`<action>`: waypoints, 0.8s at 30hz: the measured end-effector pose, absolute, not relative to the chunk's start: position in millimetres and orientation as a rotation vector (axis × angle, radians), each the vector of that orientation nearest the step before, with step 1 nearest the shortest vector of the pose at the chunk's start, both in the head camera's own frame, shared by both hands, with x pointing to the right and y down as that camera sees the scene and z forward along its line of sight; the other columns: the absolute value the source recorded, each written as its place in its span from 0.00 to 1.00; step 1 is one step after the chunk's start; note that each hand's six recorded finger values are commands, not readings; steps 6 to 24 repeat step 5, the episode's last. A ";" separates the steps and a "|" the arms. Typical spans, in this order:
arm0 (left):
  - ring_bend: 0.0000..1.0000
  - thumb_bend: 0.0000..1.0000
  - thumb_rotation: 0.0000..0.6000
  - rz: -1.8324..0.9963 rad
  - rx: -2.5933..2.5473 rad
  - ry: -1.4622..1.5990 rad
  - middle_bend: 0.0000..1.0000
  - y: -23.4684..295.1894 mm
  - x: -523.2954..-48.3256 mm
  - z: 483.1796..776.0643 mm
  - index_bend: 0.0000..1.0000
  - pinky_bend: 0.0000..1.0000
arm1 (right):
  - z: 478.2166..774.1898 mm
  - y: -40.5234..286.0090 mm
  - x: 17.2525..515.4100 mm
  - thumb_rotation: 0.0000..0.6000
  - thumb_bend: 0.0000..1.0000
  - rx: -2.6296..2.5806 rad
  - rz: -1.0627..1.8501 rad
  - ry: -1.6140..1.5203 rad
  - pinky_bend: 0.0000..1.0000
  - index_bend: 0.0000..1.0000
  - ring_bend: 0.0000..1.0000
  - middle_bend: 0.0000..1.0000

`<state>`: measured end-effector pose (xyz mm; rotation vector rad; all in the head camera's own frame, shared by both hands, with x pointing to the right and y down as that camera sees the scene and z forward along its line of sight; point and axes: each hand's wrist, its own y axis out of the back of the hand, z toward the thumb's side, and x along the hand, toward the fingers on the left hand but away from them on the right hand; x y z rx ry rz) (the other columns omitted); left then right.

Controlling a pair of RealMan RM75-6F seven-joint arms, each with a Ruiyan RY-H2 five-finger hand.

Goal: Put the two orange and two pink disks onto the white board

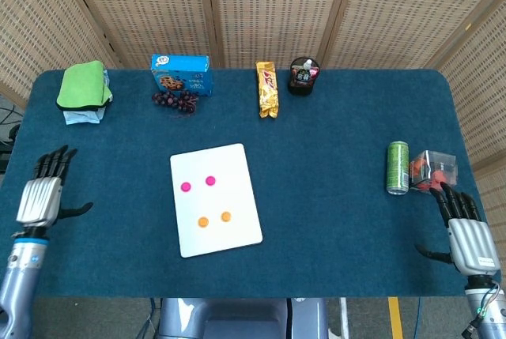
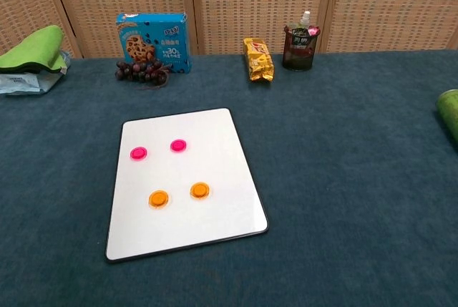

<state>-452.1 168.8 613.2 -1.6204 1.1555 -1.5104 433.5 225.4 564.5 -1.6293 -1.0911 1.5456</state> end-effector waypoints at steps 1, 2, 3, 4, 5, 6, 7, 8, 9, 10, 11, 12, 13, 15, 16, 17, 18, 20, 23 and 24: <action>0.00 0.00 1.00 -1.514 -1.605 1.164 0.00 173.2 -457.3 608.5 0.00 0.00 | 564.5 225.3 433.6 1.00 0.04 -1.627 1.545 -1.092 0.00 0.00 0.00 0.00; 0.00 0.00 1.00 -1.516 -1.590 1.171 0.00 177.6 -462.4 602.6 0.00 0.00 | 564.5 225.2 433.7 1.00 0.04 -1.626 1.545 -1.095 0.00 0.00 0.00 0.00; 0.00 0.00 1.00 -1.515 -1.581 1.175 0.00 179.8 -465.0 598.7 0.00 0.00 | 564.3 225.2 434.0 1.00 0.04 -1.625 1.545 -1.098 0.00 0.00 0.00 0.00; 0.00 0.00 1.00 -1.512 -1.574 1.179 0.00 181.7 -466.6 595.4 0.00 0.00 | 564.1 225.3 434.1 1.00 0.04 -1.625 1.544 -1.101 0.00 0.00 0.00 0.00; 0.00 0.00 1.00 -1.507 -1.571 1.184 0.00 183.8 -467.8 592.3 0.00 0.00 | 563.8 225.3 434.0 1.00 0.04 -1.624 1.542 -1.102 0.00 0.00 0.00 0.00; 0.00 0.00 1.00 -1.507 -1.571 1.184 0.00 183.8 -467.8 592.3 0.00 0.00 | 563.8 225.3 434.0 1.00 0.04 -1.624 1.542 -1.102 0.00 0.00 0.00 0.00; 0.00 0.00 1.00 -1.507 -1.571 1.184 0.00 183.8 -467.8 592.3 0.00 0.00 | 563.8 225.3 434.0 1.00 0.04 -1.624 1.542 -1.102 0.00 0.00 0.00 0.00; 0.00 0.00 1.00 -1.507 -1.571 1.184 0.00 183.8 -467.8 592.3 0.00 0.00 | 563.8 225.3 434.0 1.00 0.04 -1.624 1.542 -1.102 0.00 0.00 0.00 0.00; 0.00 0.00 1.00 -1.507 -1.571 1.184 0.00 183.8 -467.8 592.3 0.00 0.00 | 563.8 225.3 434.0 1.00 0.04 -1.624 1.542 -1.102 0.00 0.00 0.00 0.00; 0.00 0.00 1.00 -1.507 -1.571 1.184 0.00 183.8 -467.8 592.3 0.00 0.00 | 563.8 225.3 434.0 1.00 0.04 -1.624 1.542 -1.102 0.00 0.00 0.00 0.00; 0.00 0.00 1.00 -1.507 -1.571 1.184 0.00 183.8 -467.8 592.3 0.00 0.00 | 563.8 225.3 434.0 1.00 0.04 -1.624 1.542 -1.102 0.00 0.00 0.00 0.00; 0.00 0.00 1.00 -1.507 -1.571 1.184 0.00 183.8 -467.8 592.3 0.00 0.00 | 563.8 225.3 434.0 1.00 0.04 -1.624 1.542 -1.102 0.00 0.00 0.00 0.00; 0.00 0.00 1.00 -1.507 -1.571 1.184 0.00 183.8 -467.8 592.3 0.00 0.00 | 563.8 225.3 434.0 1.00 0.04 -1.624 1.542 -1.102 0.00 0.00 0.00 0.00; 0.00 0.00 1.00 -1.507 -1.571 1.184 0.00 183.8 -467.8 592.3 0.00 0.00 | 563.8 225.3 434.0 1.00 0.04 -1.624 1.542 -1.102 0.00 0.00 0.00 0.00; 0.00 0.00 1.00 -1.507 -1.571 1.184 0.00 183.8 -467.8 592.3 0.00 0.00 | 563.8 225.3 434.0 1.00 0.04 -1.624 1.542 -1.102 0.00 0.00 0.00 0.00; 0.00 0.00 1.00 -1.507 -1.571 1.184 0.00 183.8 -467.8 592.3 0.00 0.00 | 563.8 225.3 434.0 1.00 0.04 -1.624 1.542 -1.102 0.00 0.00 0.00 0.00; 0.00 0.00 1.00 -1.507 -1.571 1.184 0.00 183.8 -467.8 592.3 0.00 0.00 | 563.8 225.3 434.0 1.00 0.04 -1.624 1.542 -1.102 0.00 0.00 0.00 0.00; 0.00 0.00 1.00 -1.507 -1.571 1.184 0.00 183.8 -467.8 592.3 0.00 0.00 | 563.8 225.3 434.0 1.00 0.04 -1.624 1.542 -1.102 0.00 0.00 0.00 0.00; 0.00 0.00 1.00 -1.507 -1.571 1.184 0.00 183.8 -467.8 592.3 0.00 0.00 | 563.8 225.3 434.0 1.00 0.04 -1.624 1.542 -1.102 0.00 0.00 0.00 0.00; 0.00 0.00 1.00 -1.507 -1.571 1.184 0.00 183.8 -467.8 592.3 0.00 0.00 | 563.8 225.3 434.0 1.00 0.04 -1.624 1.542 -1.102 0.00 0.00 0.00 0.00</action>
